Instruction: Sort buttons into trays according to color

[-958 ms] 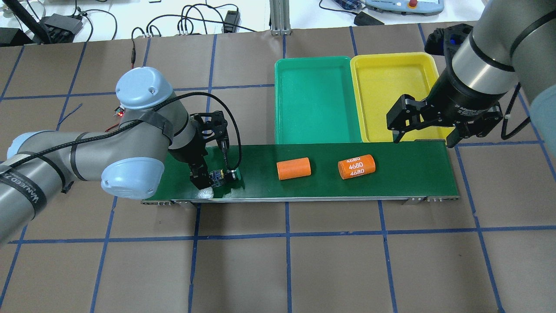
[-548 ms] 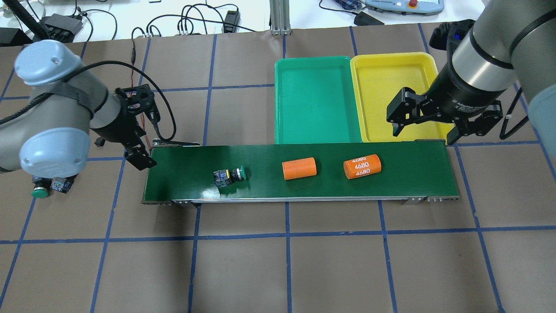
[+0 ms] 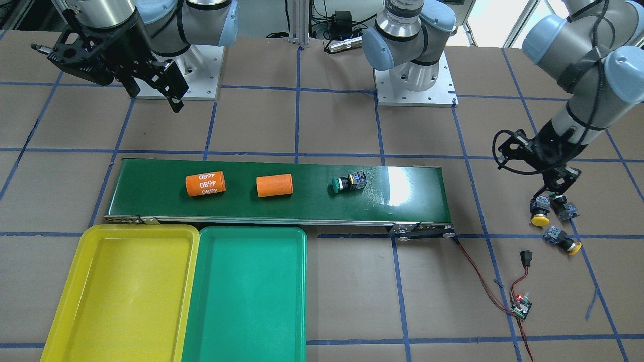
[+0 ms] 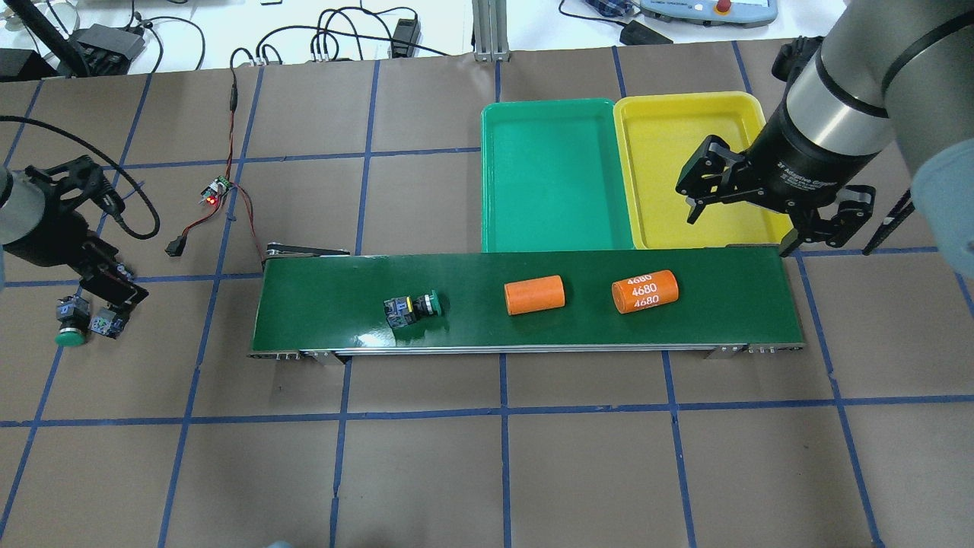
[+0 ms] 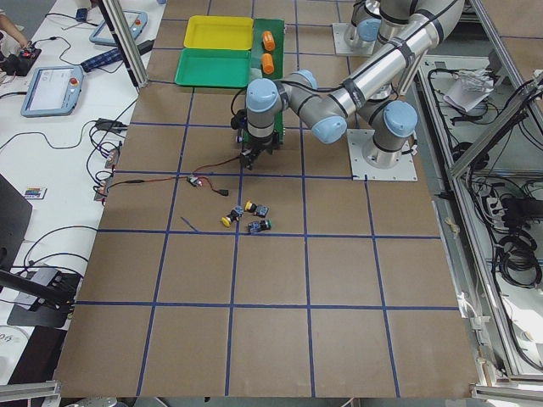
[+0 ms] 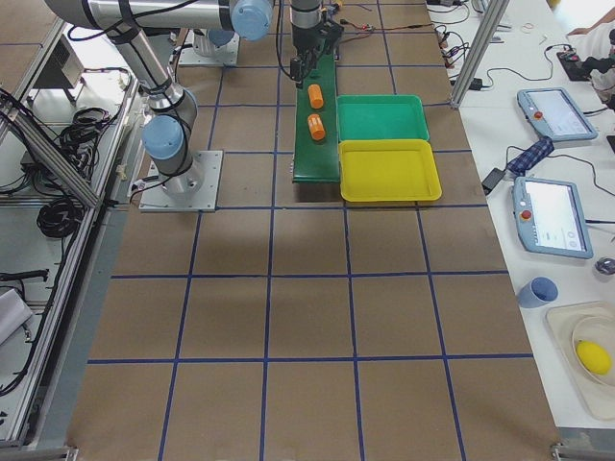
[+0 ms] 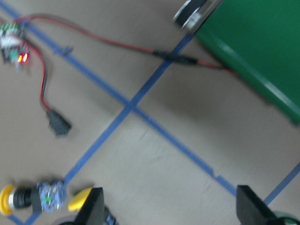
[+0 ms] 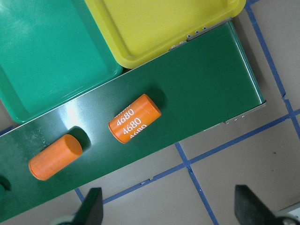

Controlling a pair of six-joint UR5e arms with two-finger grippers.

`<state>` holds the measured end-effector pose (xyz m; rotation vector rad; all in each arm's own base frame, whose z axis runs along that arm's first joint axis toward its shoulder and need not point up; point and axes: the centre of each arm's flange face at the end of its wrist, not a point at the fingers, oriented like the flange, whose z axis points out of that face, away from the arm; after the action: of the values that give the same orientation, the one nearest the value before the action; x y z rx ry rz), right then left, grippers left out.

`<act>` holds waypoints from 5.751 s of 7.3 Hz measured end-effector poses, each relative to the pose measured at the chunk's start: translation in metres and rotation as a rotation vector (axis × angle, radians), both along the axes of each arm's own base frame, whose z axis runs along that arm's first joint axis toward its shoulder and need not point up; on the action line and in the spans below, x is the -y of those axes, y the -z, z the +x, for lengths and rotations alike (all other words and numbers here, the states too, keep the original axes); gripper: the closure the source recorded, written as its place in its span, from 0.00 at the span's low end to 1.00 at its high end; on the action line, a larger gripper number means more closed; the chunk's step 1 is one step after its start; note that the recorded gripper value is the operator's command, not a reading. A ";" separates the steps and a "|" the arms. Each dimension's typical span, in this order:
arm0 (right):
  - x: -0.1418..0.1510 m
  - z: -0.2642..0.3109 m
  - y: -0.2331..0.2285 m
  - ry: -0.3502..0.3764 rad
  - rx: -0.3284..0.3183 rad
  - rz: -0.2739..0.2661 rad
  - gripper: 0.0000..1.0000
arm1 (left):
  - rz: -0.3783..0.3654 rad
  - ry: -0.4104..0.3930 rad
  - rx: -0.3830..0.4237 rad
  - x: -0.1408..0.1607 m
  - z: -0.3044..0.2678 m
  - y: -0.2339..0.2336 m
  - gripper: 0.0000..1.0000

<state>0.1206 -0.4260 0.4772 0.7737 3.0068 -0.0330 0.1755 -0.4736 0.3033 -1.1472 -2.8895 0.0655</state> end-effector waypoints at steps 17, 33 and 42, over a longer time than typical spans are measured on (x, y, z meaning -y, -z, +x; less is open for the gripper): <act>0.004 0.072 0.065 0.633 0.005 -0.013 0.00 | -0.018 0.107 0.003 0.044 -0.017 0.042 0.87; 0.027 0.129 0.127 0.702 0.021 0.033 0.00 | -0.006 0.193 -0.050 0.014 -0.031 0.011 0.00; 0.044 0.164 0.205 0.708 -0.007 0.134 0.00 | -0.075 -0.541 -0.006 -0.015 0.170 0.121 0.21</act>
<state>0.2842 -0.4696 0.2727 1.7974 2.5875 0.1457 0.3459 -0.4586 0.1819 -0.3374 -3.1203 0.1889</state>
